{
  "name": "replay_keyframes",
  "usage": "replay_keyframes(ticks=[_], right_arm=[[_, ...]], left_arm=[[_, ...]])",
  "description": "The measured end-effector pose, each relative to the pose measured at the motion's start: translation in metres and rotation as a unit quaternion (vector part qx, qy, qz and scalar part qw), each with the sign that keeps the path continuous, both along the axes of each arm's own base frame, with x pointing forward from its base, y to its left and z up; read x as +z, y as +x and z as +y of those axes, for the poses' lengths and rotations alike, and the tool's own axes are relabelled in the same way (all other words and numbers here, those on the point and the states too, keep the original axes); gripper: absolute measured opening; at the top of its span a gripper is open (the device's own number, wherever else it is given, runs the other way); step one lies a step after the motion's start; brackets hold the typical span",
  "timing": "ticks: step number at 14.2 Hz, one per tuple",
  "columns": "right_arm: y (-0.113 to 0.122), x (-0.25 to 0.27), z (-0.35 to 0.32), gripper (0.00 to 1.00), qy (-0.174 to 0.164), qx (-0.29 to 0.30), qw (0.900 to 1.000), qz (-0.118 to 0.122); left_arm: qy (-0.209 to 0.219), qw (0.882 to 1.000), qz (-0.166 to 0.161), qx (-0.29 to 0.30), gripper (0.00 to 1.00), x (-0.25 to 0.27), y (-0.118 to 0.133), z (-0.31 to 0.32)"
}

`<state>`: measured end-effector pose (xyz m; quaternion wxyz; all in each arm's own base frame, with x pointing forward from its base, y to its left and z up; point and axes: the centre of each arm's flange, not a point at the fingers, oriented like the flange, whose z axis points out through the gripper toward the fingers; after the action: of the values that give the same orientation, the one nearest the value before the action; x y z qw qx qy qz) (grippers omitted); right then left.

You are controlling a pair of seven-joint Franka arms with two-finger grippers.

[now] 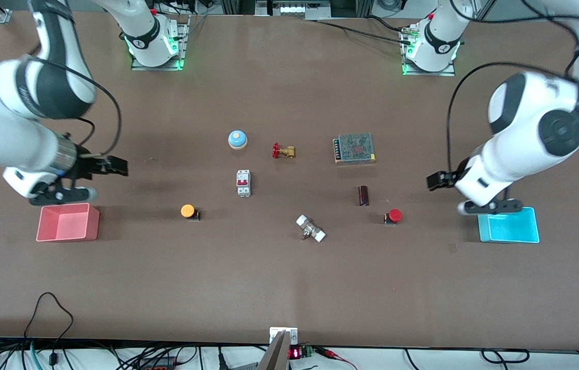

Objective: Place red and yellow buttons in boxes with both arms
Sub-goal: 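Reach the right gripper to the yellow button while the left gripper reaches the red button, then close the right gripper on the yellow button while the left gripper grasps the red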

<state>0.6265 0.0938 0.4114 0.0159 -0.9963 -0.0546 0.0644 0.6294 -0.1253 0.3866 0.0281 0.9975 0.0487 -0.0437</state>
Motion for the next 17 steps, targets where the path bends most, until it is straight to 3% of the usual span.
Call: replay_keyframes(ticks=[8,12,16,17], right_arm=[[0.011,-0.126,0.095,1.00,-0.030,-0.005,0.999,-0.013],[0.011,-0.161,0.113,1.00,-0.036,-0.014,0.999,-0.022],[0.015,-0.181,0.116,1.00,-0.019,-0.035,0.999,-0.017],[0.016,-0.186,0.117,1.00,-0.019,-0.036,0.999,-0.017]], left_arm=[[-0.022,0.998,-0.002,0.054,1.00,-0.126,0.016,-0.045],[-0.024,0.998,0.003,0.057,1.00,-0.146,0.015,-0.051],[-0.024,0.998,0.007,0.059,0.97,-0.158,0.012,-0.059],[-0.023,0.998,0.008,0.062,0.91,-0.160,0.012,-0.060]])
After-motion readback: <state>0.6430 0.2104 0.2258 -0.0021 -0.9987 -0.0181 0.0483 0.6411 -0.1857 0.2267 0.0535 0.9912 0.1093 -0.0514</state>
